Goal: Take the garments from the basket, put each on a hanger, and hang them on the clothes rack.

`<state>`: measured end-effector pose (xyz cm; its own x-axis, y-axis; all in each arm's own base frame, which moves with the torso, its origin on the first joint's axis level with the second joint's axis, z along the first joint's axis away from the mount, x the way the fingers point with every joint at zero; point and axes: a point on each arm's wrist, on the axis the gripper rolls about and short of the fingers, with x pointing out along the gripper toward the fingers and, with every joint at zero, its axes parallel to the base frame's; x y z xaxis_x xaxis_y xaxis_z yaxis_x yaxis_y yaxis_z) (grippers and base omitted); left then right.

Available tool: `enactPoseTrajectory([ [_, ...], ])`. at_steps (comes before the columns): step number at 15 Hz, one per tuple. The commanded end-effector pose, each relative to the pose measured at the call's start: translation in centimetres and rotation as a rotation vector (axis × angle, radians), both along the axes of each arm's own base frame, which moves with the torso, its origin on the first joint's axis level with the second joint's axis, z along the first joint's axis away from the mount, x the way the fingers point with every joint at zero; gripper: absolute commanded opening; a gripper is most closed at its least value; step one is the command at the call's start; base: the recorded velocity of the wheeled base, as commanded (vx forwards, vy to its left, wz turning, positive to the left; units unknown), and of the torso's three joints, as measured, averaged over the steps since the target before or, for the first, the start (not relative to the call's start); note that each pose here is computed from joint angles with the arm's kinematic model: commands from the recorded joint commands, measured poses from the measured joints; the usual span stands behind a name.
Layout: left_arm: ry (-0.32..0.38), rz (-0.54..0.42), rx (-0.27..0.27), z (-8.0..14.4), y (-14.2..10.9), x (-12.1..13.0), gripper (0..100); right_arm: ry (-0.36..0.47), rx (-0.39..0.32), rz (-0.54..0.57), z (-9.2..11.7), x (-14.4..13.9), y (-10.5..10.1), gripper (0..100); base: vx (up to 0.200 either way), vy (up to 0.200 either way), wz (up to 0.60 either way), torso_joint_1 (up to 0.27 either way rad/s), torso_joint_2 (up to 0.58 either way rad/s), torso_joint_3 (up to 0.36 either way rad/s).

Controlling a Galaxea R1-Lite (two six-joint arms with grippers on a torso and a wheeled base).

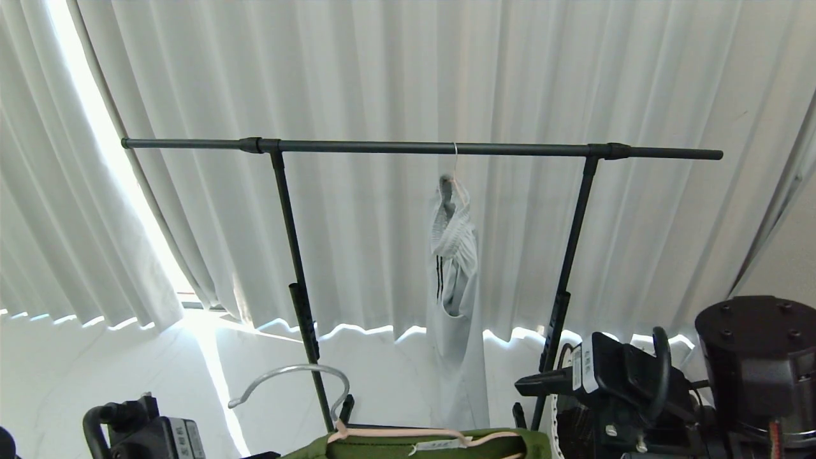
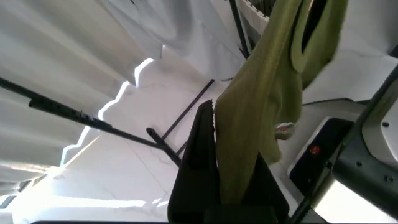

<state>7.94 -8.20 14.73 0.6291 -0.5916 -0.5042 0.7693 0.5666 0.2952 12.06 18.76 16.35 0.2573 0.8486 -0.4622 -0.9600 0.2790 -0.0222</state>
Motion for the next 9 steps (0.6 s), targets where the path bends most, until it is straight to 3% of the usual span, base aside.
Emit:
enactPoseTrajectory([
  [1,0.012,-0.009,0.012,0.0,-1.3,1.1,0,-0.021,0.022,0.089,1.6,-0.8,1.9,100,0.0,0.0,0.0,0.0,0.0,0.0],
  [3,0.0,-0.031,-0.002,0.4,-2.9,2.1,0,-0.012,0.001,0.132,1.4,-1.0,4.1,100,0.0,0.0,0.0,0.0,0.0,0.0],
  [9,-0.016,-0.098,-0.019,1.1,-4.1,1.8,0,0.009,-0.071,0.092,0.5,-0.3,4.6,100,0.0,0.0,0.0,0.0,0.0,0.0],
])
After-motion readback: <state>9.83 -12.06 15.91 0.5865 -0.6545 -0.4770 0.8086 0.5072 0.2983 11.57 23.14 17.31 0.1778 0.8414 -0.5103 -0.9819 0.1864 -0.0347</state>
